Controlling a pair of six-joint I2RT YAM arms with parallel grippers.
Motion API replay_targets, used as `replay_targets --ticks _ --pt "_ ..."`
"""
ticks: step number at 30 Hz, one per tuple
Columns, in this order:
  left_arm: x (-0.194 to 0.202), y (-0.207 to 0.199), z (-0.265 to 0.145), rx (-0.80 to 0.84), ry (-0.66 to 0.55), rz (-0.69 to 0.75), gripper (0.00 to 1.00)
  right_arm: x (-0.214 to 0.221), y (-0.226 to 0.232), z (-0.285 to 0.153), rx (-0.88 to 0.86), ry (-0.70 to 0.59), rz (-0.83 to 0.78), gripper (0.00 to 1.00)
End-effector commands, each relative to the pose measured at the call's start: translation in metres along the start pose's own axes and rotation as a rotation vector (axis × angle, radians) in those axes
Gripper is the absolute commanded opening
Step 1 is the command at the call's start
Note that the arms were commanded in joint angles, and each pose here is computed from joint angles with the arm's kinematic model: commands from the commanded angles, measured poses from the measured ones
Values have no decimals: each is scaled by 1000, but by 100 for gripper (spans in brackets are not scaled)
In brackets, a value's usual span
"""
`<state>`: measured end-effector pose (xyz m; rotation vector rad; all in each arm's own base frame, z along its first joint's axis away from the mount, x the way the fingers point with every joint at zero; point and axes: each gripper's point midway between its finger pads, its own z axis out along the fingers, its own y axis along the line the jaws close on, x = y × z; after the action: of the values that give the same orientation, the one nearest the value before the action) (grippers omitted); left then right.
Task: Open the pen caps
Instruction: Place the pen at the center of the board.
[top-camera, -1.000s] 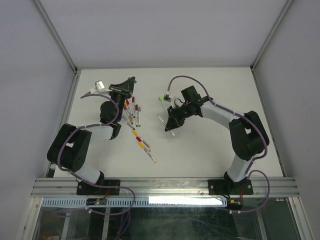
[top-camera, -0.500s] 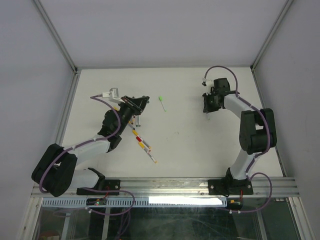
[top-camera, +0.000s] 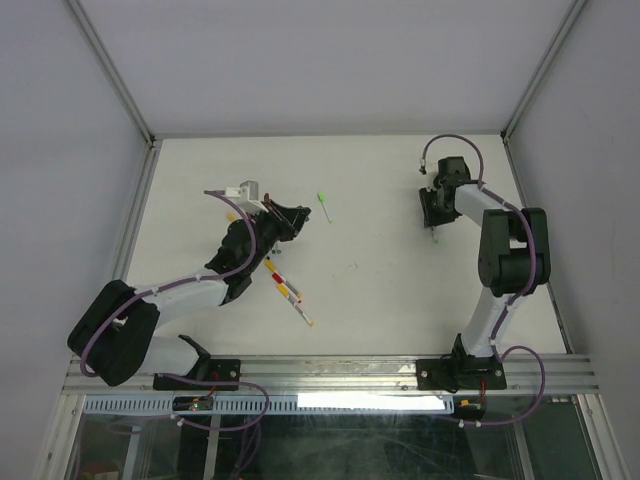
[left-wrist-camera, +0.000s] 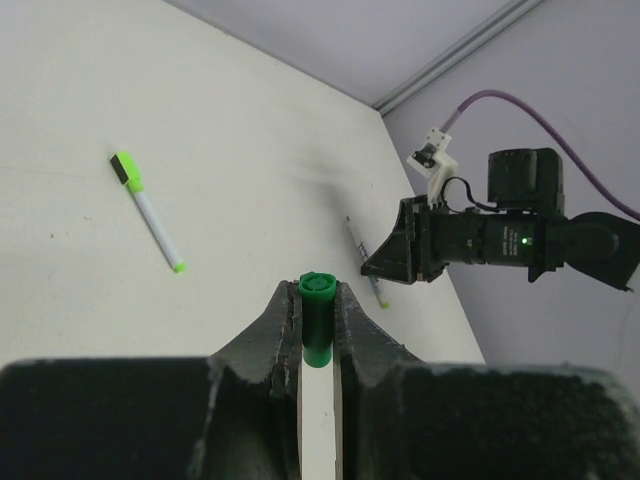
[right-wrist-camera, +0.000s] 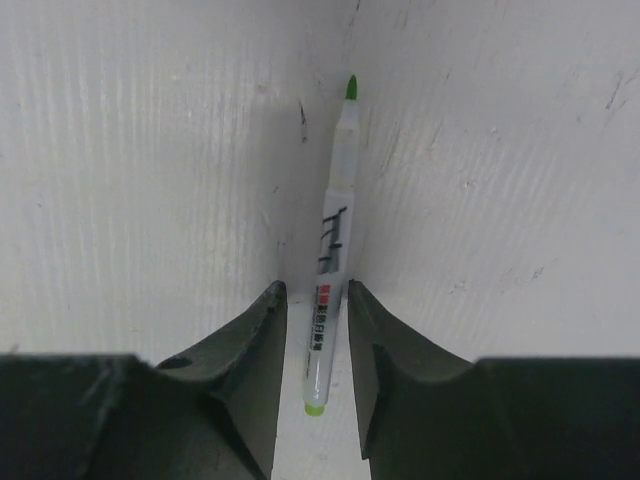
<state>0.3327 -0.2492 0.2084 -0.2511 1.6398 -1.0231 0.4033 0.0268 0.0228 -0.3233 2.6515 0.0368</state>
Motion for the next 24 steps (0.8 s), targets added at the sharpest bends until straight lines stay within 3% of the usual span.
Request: replay_targets --ticks 1,15,20,24 --pt "8 -7 19 -21 28 36 0 -14 -8 -1 10 -24 -12 35" --pt "82 -1 75 -154 212 143 0 -24 -9 -19 -43 -81 17 44" --pt "119 20 108 -326 316 269 0 -34 -2 -36 -88 -143 7 50" --pt "126 26 131 -380 322 365 0 -38 2 -43 -110 -169 -1 54"
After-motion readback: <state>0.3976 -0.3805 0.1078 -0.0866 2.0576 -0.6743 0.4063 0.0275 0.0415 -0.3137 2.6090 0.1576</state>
